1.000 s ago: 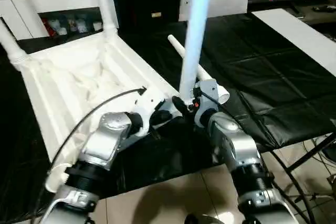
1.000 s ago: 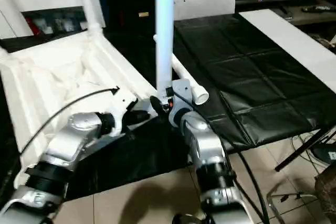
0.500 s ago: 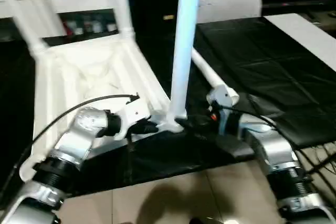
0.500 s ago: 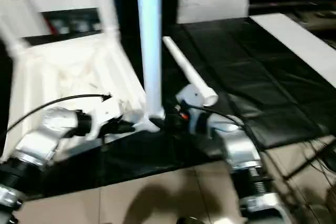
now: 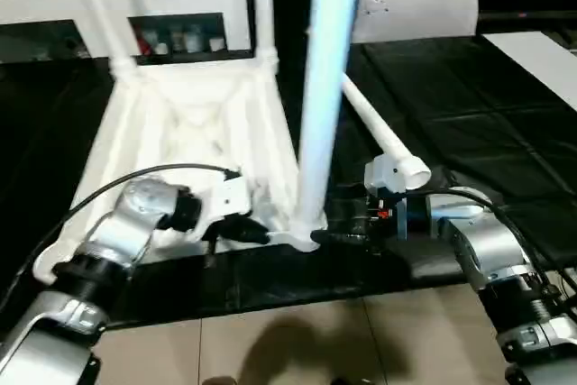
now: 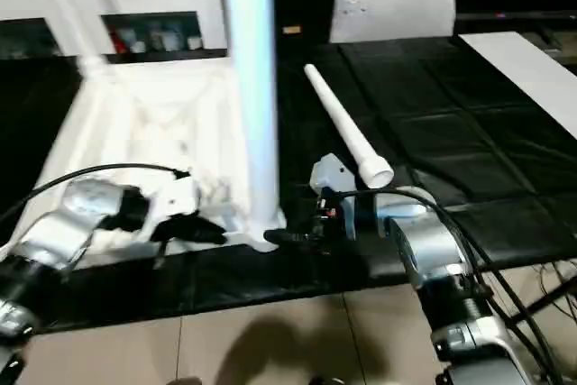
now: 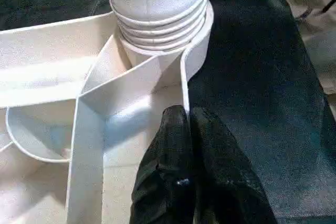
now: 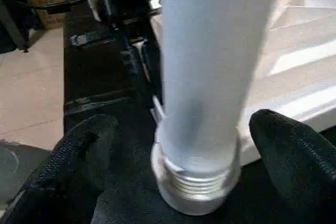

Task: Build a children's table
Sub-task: Rotate leg to tighten

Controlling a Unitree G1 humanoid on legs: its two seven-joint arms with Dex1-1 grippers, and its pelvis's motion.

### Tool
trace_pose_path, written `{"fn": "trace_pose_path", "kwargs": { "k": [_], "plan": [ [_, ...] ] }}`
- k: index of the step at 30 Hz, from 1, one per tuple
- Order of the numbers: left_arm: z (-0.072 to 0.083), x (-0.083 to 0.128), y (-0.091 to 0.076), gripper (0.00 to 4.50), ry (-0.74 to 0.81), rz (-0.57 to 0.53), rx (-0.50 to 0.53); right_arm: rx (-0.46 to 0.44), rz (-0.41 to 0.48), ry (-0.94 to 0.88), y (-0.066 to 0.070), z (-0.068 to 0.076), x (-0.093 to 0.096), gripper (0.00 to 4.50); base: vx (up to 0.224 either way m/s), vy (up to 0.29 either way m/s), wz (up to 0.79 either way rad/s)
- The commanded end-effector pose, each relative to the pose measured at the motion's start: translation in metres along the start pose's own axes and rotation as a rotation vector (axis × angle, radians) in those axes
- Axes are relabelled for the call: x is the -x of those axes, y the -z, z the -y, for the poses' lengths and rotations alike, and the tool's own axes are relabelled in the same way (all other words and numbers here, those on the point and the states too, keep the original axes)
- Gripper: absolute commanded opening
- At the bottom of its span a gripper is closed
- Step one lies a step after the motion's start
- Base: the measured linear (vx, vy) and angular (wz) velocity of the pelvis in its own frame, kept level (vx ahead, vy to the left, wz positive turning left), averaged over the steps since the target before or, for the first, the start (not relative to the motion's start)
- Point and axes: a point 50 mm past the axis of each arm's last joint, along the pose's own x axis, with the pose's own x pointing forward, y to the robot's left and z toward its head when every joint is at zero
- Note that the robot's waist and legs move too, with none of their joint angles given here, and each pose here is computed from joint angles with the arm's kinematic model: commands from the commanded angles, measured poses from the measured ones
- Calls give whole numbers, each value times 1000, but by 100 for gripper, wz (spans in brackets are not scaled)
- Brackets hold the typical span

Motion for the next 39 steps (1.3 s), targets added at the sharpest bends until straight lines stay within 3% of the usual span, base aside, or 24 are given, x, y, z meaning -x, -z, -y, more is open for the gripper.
{"fn": "trace_pose_path", "kwargs": {
  "k": [1,3,6,11,21,27,30,34,39],
  "plan": [
    [-4,-2,2,0,-27,-43,16,10,5,-31,-3,-3,0,447,0,0,0],
    [-4,-2,4,0,-31,-52,38,3,8,-54,-2,-6,-1,447,0,0,0],
    [-4,-3,5,56,-23,-18,61,12,-3,-66,1,-8,-5,450,0,0,0],
    [-5,-2,5,100,-9,-17,63,6,2,-56,0,-7,-5,450,0,0,0],
    [-5,-4,-1,84,-7,79,63,-8,-13,-82,3,-10,-5,450,0,0,0],
    [-3,-2,5,22,14,38,66,-9,-11,-84,3,-10,-5,450,0,0,0],
    [-2,1,14,4,23,-38,29,-9,-11,-85,3,-10,-5,450,0,0,0],
    [-2,3,17,4,25,-90,-12,-8,-12,-85,3,-9,-5,450,0,0,0],
    [-1,4,15,4,16,-67,-2,-7,-12,-87,2,-9,-5,450,0,0,0]
  ]
}}
